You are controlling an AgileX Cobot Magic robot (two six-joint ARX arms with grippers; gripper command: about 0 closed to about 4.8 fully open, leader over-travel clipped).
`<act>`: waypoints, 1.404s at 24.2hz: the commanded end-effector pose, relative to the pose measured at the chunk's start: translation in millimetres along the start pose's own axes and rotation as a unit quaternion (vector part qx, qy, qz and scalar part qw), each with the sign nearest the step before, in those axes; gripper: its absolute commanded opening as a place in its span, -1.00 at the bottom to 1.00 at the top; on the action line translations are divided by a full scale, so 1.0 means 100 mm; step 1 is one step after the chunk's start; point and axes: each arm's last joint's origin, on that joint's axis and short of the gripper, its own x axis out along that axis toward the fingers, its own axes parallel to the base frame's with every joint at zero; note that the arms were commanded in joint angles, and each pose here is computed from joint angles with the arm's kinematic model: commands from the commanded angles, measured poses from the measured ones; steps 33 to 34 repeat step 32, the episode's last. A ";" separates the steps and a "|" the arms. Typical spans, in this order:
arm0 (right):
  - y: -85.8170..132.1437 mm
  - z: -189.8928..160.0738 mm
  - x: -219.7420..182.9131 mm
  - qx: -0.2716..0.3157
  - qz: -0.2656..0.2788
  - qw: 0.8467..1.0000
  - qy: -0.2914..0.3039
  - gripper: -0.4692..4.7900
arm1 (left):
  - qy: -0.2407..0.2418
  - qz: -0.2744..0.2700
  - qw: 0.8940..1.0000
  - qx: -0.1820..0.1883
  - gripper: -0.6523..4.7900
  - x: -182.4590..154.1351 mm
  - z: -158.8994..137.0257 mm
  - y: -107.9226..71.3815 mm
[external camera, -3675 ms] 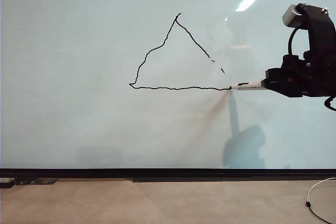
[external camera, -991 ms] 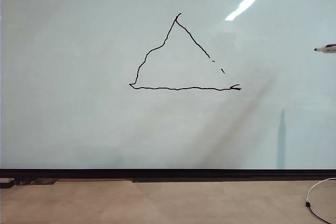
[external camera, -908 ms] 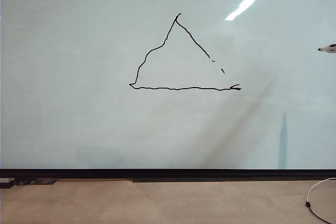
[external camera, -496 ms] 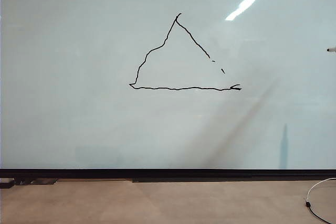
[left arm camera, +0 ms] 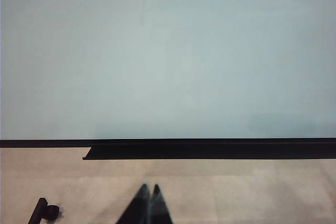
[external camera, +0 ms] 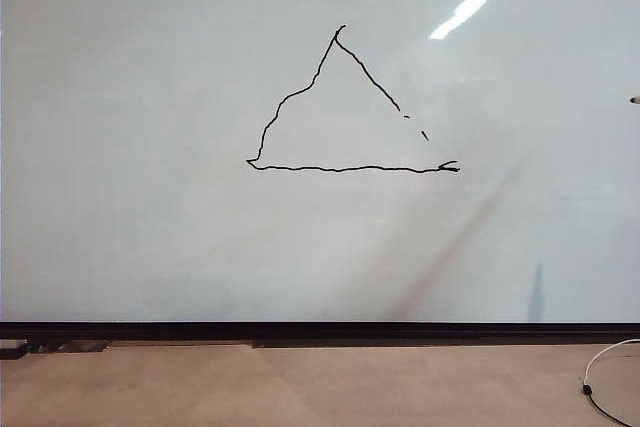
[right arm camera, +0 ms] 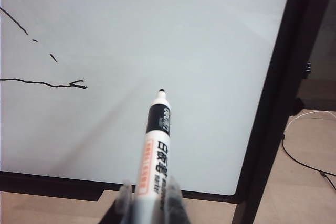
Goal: Pick up the pen on the shelf to the right of the whiteboard and draw a triangle.
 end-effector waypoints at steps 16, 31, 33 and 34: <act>0.00 -0.05 -0.06 -0.003 -0.011 1.000 0.010 -0.84 | -0.006 -0.002 1.000 0.000 -0.78 0.00 0.02 0.00; 0.00 -0.05 -0.06 -0.003 -0.011 1.000 0.010 -0.84 | -0.006 -0.002 1.000 0.000 -0.78 0.00 0.02 0.00; 0.00 -0.05 -0.06 -0.003 -0.011 1.000 0.010 -0.84 | -0.006 -0.002 1.000 0.000 -0.78 0.00 0.02 0.00; 0.00 -0.05 -0.06 -0.003 -0.011 1.000 0.010 -0.84 | -0.006 -0.002 1.000 0.000 -0.78 0.00 0.02 0.00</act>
